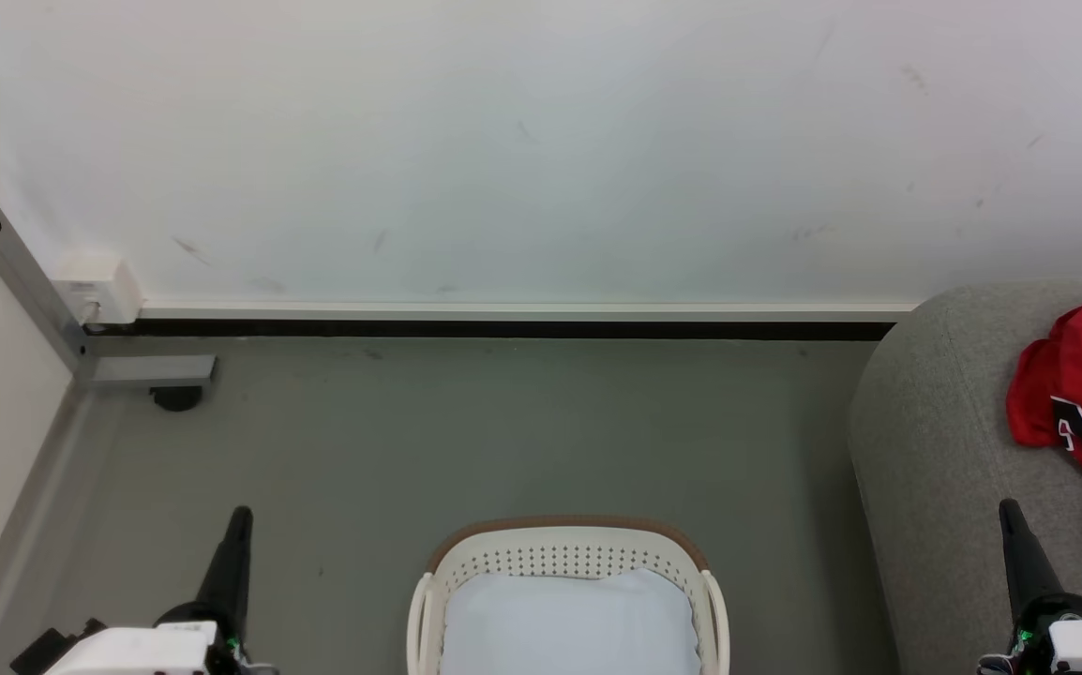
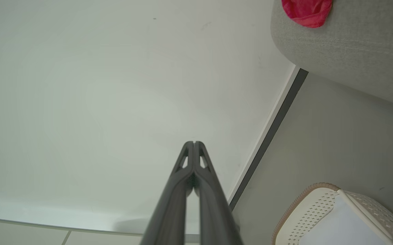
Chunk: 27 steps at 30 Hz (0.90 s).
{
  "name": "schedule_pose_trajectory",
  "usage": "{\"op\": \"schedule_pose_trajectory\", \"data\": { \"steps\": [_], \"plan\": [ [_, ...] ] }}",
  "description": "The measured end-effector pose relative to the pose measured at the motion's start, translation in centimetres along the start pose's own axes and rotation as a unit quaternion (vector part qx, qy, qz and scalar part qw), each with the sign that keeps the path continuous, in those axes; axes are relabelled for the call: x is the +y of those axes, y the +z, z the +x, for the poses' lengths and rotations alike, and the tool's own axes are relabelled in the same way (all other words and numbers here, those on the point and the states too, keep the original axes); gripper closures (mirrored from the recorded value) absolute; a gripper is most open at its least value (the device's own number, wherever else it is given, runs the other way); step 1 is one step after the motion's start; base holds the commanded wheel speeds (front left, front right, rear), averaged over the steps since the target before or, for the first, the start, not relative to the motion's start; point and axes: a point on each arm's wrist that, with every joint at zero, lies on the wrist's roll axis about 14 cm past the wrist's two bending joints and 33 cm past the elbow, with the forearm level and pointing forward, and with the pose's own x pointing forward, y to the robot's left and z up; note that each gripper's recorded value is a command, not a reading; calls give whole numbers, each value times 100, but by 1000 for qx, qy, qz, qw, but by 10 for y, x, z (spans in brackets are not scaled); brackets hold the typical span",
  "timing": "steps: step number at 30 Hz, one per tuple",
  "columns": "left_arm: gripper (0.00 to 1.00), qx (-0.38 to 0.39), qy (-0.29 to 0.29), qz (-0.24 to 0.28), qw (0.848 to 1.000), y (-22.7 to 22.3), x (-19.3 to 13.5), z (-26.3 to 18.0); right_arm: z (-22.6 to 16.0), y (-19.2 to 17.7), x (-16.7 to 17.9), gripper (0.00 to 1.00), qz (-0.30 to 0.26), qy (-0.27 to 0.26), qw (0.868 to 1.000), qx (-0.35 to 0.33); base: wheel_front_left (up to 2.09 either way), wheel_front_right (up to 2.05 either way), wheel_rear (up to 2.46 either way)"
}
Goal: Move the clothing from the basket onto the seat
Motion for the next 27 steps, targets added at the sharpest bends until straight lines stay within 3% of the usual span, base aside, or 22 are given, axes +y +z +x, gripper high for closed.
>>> {"op": "schedule_pose_trajectory", "data": {
  "steps": [17, 27],
  "plan": [
    [100, 1, -10, -59, 998, 2, -3, 0, 0, 5, 2, 100, 54, 5, 999, -4, 0, 0, 0],
    [100, 1, -11, -66, 998, 3, -4, 0, 0, 6, 2, 100, 64, 7, 998, -5, 0, 0, 0]
  ]
}}
